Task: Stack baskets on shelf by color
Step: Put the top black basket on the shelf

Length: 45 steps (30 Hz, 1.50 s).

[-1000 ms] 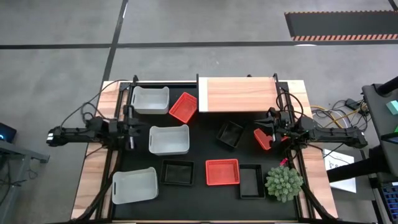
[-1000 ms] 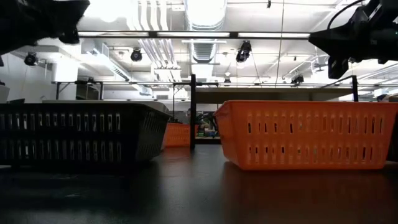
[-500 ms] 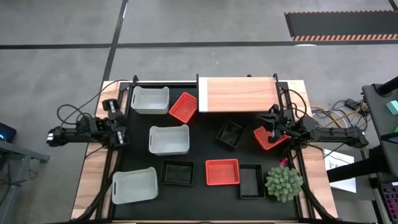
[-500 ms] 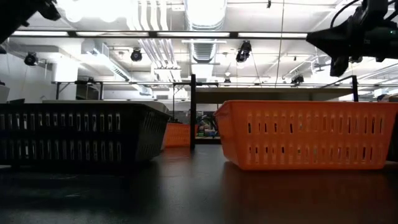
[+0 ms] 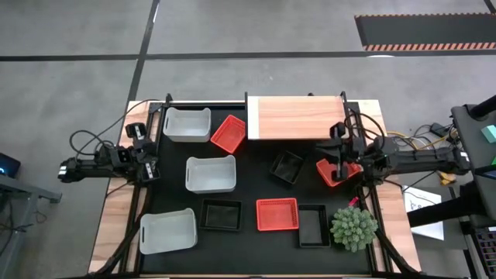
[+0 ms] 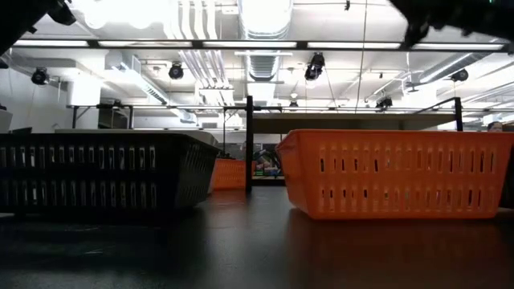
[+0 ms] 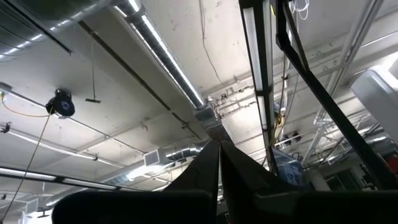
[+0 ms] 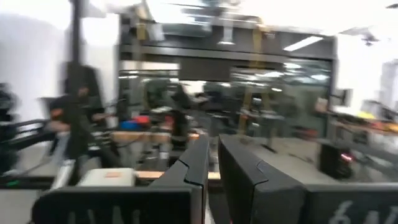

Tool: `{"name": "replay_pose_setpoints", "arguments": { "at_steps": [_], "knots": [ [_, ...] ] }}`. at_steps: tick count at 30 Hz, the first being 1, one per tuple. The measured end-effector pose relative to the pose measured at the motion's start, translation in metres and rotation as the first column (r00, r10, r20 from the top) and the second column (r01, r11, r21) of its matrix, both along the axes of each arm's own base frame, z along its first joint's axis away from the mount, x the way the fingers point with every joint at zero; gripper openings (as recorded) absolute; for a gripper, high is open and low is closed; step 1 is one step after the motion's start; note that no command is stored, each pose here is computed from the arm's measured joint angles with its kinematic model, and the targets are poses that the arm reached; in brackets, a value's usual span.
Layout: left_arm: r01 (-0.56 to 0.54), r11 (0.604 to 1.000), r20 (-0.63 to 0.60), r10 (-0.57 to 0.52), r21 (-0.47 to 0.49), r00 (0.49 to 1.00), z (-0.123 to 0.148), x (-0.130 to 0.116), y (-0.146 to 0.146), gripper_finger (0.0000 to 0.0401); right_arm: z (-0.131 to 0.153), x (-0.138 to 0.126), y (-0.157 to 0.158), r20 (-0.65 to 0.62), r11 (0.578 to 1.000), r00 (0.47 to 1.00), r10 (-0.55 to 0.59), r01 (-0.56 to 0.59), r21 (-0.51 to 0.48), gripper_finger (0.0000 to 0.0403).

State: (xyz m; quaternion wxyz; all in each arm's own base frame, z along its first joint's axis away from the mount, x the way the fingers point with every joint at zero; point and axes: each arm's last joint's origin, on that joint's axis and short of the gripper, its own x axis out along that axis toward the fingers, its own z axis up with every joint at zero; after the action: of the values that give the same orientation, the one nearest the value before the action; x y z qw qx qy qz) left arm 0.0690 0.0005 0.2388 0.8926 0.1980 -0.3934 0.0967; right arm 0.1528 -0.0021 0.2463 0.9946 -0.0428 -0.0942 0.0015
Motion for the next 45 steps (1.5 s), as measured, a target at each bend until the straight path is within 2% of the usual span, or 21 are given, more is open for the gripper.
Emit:
{"name": "replay_pose_setpoints", "arguments": {
  "at_steps": [6,15,18,21,24,31,35,37,40,45],
  "knots": [
    [0.014,1.000,0.001,-0.014,-0.013,1.000,0.000,0.000,0.000,0.0000,0.018,0.020,0.024,-0.034,0.995,0.997,0.063,-0.066,-0.081,0.0012],
    [0.018,1.000,0.000,-0.018,-0.016,1.000,0.000,0.000,0.000,0.0000,0.038,0.043,0.063,-0.213,0.992,0.977,-0.009,-0.017,-0.123,0.0009],
    [0.057,0.997,0.003,-0.057,-0.051,0.998,0.000,0.000,0.000,0.0000,0.038,0.050,0.073,-0.299,0.991,0.952,-0.063,0.024,-0.131,0.0009],
    [0.094,0.992,0.008,-0.093,-0.084,0.996,0.000,0.000,0.000,0.0000,0.036,0.057,0.081,-0.403,0.987,0.909,-0.107,0.049,-0.151,0.0009],
    [0.117,0.988,0.011,-0.117,-0.105,0.993,0.000,0.000,0.000,0.0000,0.042,0.064,0.085,-0.471,0.989,0.871,-0.137,0.091,-0.121,0.0008],
    [0.137,0.983,0.005,-0.137,-0.124,0.991,-0.001,0.001,0.000,0.0000,0.037,0.079,0.092,-0.624,0.986,0.764,-0.163,0.137,-0.089,0.0008],
    [0.267,0.935,0.028,-0.268,-0.235,0.963,-0.001,0.001,0.000,0.0000,0.032,0.089,0.096,-0.685,0.982,0.707,-0.175,0.174,-0.071,0.0009],
    [0.299,0.917,0.028,-0.303,-0.264,0.953,-0.002,0.002,0.000,0.0000,0.029,0.094,0.098,-0.713,0.977,0.678,-0.180,0.205,-0.052,0.0012],
    [0.299,0.916,0.021,-0.304,-0.268,0.952,-0.002,0.003,0.000,0.0000,0.030,0.103,0.099,-0.744,0.971,0.637,-0.200,0.233,-0.062,0.0030],
    [0.333,0.896,0.039,-0.337,-0.294,0.941,-0.001,0.002,0.000,0.0000,0.032,0.119,0.101,-0.825,0.961,0.517,-0.228,0.254,-0.106,0.0087]
  ]
}}
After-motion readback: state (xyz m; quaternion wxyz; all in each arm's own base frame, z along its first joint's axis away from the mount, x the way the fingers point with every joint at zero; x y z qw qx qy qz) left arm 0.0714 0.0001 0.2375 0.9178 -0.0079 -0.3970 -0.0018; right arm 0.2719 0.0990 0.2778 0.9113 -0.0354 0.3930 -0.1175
